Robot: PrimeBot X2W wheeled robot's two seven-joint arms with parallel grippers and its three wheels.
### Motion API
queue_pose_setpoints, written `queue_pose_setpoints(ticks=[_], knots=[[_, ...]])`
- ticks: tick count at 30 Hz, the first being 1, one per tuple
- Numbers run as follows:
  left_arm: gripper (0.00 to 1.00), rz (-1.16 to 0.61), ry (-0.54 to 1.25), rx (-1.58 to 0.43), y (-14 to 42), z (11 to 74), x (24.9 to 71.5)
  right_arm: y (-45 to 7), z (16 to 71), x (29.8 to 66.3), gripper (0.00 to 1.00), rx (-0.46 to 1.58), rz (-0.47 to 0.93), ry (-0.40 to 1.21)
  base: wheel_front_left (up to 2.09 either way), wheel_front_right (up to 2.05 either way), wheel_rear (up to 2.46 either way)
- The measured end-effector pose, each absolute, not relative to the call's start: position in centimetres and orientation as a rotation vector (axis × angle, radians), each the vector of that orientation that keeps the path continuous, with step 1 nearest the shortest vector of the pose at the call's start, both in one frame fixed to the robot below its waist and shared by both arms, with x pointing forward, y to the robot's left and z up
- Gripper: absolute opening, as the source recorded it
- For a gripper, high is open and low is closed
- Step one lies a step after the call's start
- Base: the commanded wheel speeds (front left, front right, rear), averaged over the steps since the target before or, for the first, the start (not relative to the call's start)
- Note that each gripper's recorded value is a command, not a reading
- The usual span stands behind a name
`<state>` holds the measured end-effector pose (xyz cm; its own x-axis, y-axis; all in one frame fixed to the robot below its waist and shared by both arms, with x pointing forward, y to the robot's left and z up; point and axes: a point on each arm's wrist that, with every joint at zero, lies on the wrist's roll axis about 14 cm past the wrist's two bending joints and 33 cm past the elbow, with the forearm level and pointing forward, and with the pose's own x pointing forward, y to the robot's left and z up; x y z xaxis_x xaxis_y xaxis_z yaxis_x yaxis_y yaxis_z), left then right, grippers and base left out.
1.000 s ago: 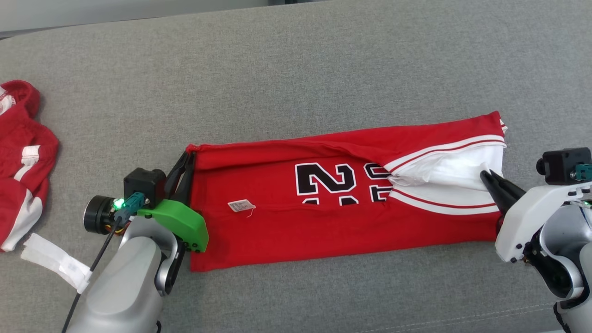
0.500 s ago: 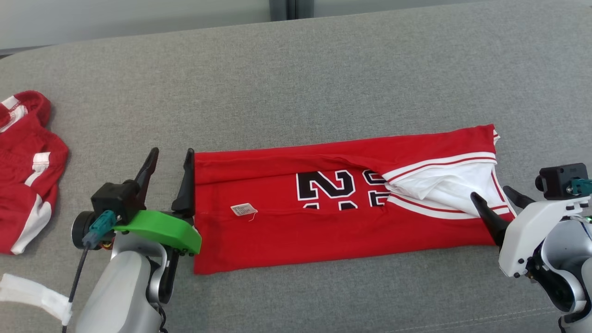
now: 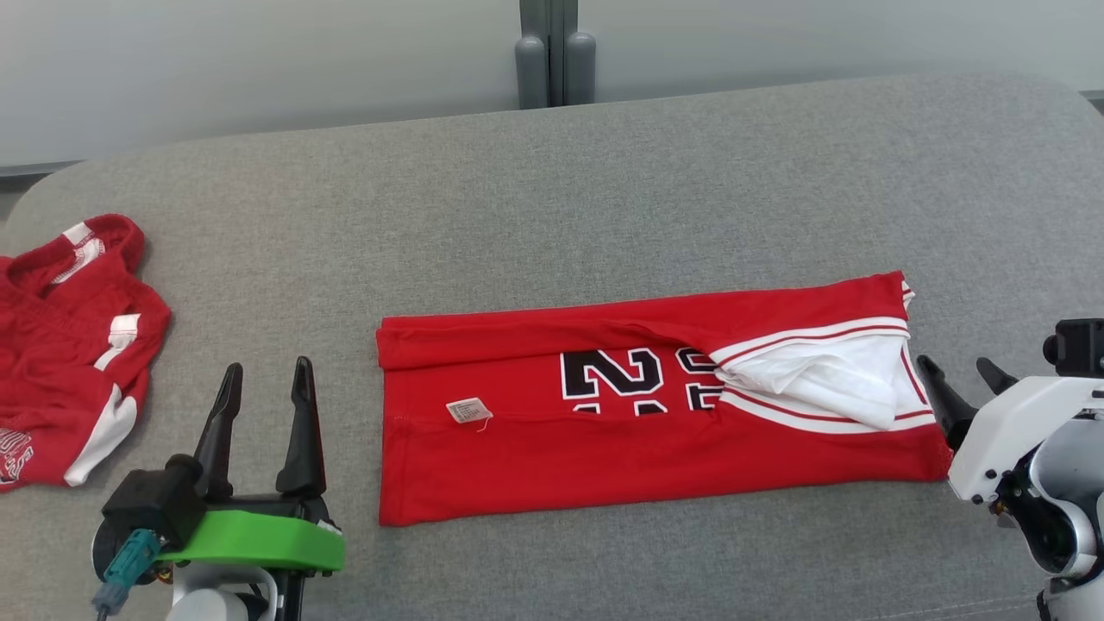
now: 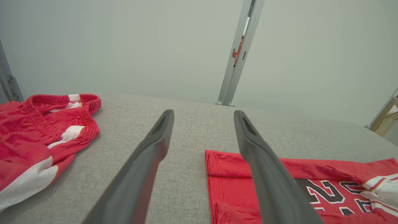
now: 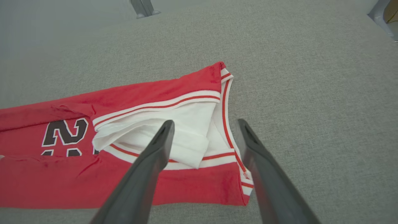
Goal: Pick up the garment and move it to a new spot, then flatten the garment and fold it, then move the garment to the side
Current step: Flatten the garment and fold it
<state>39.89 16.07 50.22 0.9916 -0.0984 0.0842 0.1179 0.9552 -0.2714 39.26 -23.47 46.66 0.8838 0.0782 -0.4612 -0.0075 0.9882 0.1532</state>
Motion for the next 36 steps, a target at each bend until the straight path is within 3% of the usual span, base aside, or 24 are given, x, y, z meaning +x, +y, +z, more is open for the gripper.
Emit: queue_pose_setpoints(ticks=[8, 31, 32, 33, 36], knots=[[1.0, -0.042, -0.074, -0.26, 18.4, 50.0, 38.9, -24.3, 45.7, 41.6, 1.0, 0.175, -0.003, 0.528, 0.0, 0.0, 0.0], [1.0, 0.034, -0.019, -0.236, 20.7, 48.0, 38.5, -22.7, 36.7, 43.6, 1.0, 0.126, -0.005, 0.924, 0.0, 0.0, 0.0], [1.0, 0.037, -0.017, -0.235, 20.8, 48.0, 38.5, -22.6, 36.7, 43.7, 0.7, 0.124, -0.002, 0.926, 0.0, 0.0, 0.0], [1.0, 0.039, -0.015, -0.235, 20.9, 47.9, 38.4, -22.7, 36.8, 43.9, 0.03, 0.121, -0.005, 0.922, 0.0, 0.0, 0.0], [1.0, 0.039, -0.016, -0.236, 20.9, 47.9, 38.5, -23.1, 37.2, 44.3, 0.0, 0.108, -0.013, 0.896, 0.0, 0.0, 0.0]])
